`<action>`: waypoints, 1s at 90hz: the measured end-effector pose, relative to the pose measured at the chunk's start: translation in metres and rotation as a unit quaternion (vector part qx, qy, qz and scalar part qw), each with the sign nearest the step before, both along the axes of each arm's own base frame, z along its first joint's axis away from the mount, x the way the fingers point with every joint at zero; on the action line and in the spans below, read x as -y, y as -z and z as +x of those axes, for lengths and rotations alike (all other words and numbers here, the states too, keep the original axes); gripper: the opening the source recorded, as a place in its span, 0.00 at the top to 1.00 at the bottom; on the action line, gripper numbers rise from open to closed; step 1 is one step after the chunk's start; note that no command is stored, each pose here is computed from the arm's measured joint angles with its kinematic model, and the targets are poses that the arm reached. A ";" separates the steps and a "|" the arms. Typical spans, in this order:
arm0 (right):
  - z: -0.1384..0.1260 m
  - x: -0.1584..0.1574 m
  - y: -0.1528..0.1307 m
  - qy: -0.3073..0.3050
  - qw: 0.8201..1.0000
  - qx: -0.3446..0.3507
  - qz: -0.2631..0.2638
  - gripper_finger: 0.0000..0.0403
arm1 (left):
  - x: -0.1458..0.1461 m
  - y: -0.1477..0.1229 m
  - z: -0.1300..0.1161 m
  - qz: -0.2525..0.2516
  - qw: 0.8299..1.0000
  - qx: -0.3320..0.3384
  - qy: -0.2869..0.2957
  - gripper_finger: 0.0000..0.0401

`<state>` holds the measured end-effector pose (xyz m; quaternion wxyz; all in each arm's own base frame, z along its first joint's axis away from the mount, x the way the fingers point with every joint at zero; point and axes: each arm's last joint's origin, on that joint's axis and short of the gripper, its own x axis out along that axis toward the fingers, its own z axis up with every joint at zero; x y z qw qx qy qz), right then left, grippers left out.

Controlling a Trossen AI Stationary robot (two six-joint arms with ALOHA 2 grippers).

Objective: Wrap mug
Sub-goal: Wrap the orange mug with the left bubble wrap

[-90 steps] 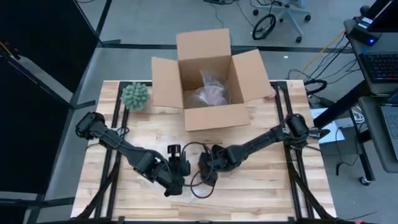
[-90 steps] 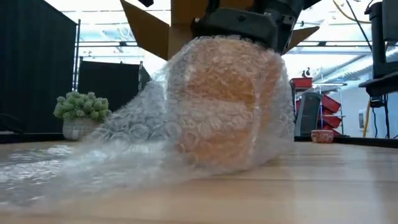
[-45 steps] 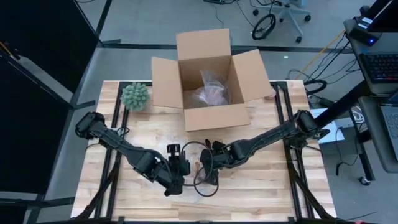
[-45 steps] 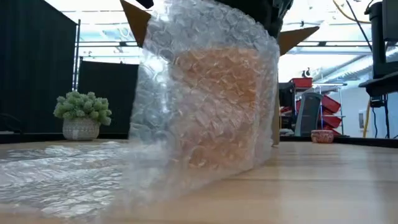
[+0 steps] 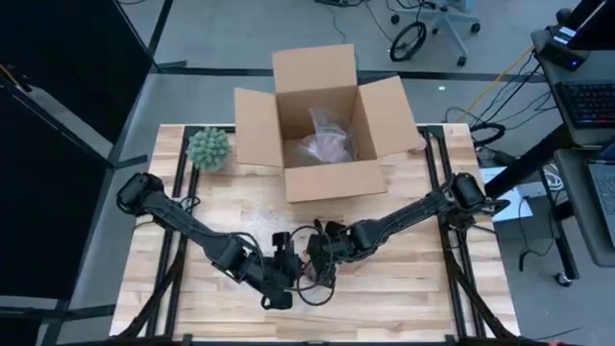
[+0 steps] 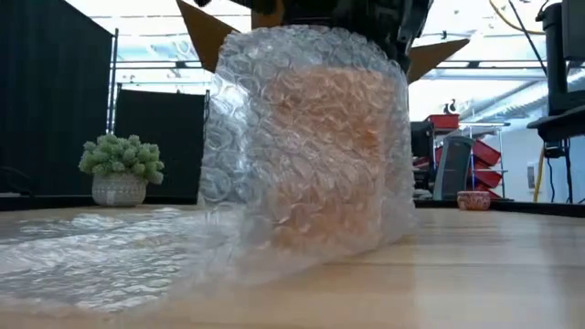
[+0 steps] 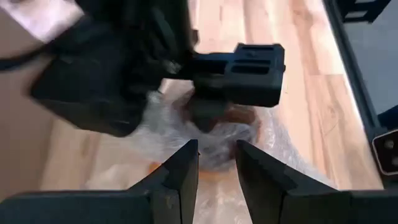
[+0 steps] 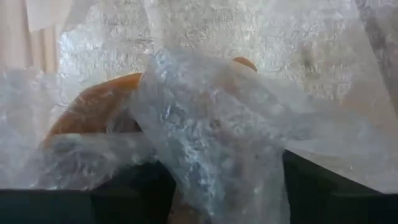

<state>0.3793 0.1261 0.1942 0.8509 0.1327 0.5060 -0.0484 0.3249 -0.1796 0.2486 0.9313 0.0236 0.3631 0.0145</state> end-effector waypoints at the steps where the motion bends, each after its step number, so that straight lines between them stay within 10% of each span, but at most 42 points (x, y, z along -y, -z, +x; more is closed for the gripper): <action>1: 0.000 0.000 0.000 -0.001 1.000 0.000 0.000 0.49 | 0.000 0.003 0.000 -0.002 1.000 0.003 -0.001 0.76; 49: 0.000 0.000 -0.001 -0.003 1.000 0.003 -0.001 0.49 | -0.030 0.088 0.008 -0.103 0.990 0.088 -0.023 0.76; 90: 0.002 -0.001 -0.051 -0.018 0.999 -0.041 -0.021 0.49 | -0.031 0.092 0.008 -0.104 0.991 0.077 -0.021 0.76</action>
